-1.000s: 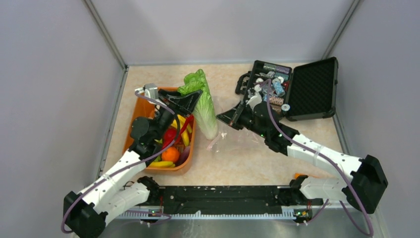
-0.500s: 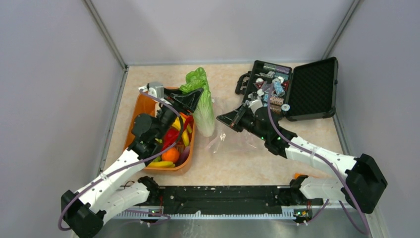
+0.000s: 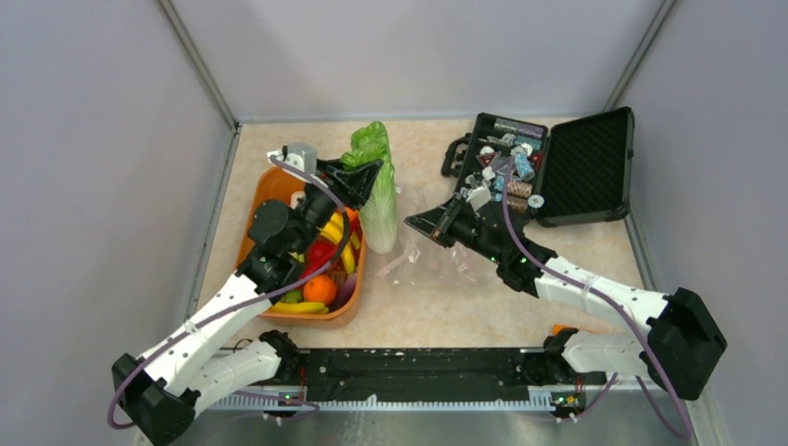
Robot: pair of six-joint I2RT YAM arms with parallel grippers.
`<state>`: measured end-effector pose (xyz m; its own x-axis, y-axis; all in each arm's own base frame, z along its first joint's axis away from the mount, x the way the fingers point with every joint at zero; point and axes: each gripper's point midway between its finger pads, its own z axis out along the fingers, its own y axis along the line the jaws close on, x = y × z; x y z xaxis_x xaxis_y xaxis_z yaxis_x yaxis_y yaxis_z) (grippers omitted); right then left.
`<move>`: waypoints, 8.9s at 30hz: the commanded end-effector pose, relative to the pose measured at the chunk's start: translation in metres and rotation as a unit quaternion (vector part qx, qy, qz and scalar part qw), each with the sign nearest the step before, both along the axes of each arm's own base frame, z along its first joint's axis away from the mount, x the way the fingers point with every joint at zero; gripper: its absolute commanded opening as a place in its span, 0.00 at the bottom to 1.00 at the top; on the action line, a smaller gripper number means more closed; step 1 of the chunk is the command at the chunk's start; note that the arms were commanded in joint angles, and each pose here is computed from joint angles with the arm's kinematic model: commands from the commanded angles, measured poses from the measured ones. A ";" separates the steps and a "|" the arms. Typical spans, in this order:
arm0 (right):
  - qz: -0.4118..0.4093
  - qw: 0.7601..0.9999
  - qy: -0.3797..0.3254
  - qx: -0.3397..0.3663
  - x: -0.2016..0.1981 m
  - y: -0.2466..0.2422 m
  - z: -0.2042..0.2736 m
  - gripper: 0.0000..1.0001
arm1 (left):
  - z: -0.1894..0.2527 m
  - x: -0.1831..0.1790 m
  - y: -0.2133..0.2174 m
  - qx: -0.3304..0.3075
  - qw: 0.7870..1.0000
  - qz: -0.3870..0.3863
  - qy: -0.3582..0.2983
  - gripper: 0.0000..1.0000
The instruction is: Place the food in the zip-top bag and seal the zipper
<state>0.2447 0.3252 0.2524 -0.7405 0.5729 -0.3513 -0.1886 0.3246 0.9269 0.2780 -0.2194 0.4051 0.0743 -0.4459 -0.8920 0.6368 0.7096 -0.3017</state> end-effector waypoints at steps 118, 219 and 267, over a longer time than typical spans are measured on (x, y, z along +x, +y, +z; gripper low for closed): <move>0.019 0.972 0.045 0.231 -0.014 -0.034 0.080 0.00 | 0.043 -0.053 0.031 -0.307 0.949 -0.029 -0.068 0.00; 0.040 0.989 -0.032 0.138 -0.011 -0.026 0.053 0.00 | -0.173 -0.083 0.005 0.396 0.815 -0.320 0.276 0.32; 0.137 0.965 -0.110 0.196 -0.035 -0.013 0.103 0.00 | -0.149 -0.051 -0.046 0.315 0.861 -0.311 0.249 0.00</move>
